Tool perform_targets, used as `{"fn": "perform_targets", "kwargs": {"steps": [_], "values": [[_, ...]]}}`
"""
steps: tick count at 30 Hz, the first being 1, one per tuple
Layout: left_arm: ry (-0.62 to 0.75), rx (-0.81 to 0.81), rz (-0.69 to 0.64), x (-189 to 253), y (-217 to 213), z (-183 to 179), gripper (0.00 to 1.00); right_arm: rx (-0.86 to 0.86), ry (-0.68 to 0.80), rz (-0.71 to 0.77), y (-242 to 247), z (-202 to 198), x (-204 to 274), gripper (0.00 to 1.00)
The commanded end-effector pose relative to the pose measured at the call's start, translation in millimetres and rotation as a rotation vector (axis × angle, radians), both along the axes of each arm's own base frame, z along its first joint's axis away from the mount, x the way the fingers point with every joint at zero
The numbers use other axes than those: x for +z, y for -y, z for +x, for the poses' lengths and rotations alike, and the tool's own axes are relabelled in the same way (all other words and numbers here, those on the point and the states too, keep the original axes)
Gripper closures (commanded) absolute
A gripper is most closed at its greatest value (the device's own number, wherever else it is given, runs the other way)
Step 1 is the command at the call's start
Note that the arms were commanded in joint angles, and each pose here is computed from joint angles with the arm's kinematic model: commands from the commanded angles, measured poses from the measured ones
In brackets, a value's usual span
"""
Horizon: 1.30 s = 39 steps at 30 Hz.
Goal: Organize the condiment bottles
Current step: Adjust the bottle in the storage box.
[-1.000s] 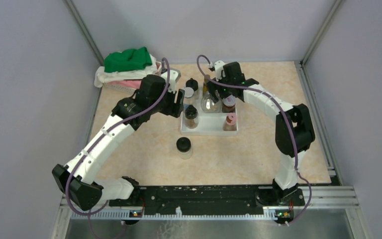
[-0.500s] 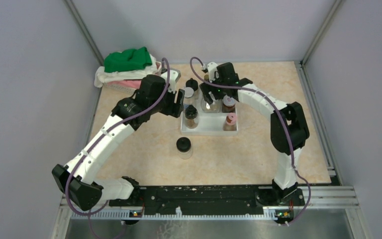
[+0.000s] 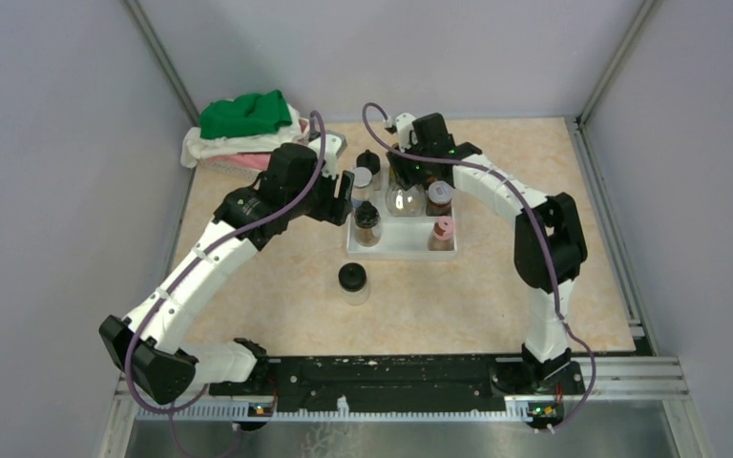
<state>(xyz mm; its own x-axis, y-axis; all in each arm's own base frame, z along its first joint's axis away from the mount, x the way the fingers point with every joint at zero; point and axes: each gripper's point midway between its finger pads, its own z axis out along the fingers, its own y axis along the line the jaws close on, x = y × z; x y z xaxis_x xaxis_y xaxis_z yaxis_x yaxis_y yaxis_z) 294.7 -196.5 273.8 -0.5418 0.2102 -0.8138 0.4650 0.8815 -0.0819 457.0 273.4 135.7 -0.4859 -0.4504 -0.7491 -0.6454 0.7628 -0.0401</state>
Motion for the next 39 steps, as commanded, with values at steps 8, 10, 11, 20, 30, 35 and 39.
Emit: {"fn": "perform_targets", "kwargs": {"steps": [8, 10, 11, 20, 30, 35, 39], "values": [[0.047, -0.013, -0.048, 18, 2, -5, 0.26, 0.014, -0.030, -0.018, -8, -3, 21, 0.12], [0.048, -0.014, -0.049, 19, 2, -5, 0.26, 0.013, -0.032, -0.022, -5, -5, 20, 0.12], [0.049, -0.015, -0.050, 19, 2, -5, 0.26, 0.011, -0.036, -0.024, -4, -7, 18, 0.13], [0.047, -0.019, -0.055, 19, 4, -5, 0.26, 0.020, -0.072, -0.028, -2, -17, 6, 0.20], [0.042, -0.025, -0.063, 19, 6, -5, 0.26, 0.026, -0.093, -0.031, 1, -25, -3, 0.27], [0.044, -0.023, -0.062, 19, 5, -5, 0.26, 0.047, -0.093, -0.014, -7, -21, 4, 0.37], [0.044, -0.022, -0.059, 19, 5, -5, 0.26, 0.071, -0.106, -0.003, -14, -17, 14, 0.42]]}}
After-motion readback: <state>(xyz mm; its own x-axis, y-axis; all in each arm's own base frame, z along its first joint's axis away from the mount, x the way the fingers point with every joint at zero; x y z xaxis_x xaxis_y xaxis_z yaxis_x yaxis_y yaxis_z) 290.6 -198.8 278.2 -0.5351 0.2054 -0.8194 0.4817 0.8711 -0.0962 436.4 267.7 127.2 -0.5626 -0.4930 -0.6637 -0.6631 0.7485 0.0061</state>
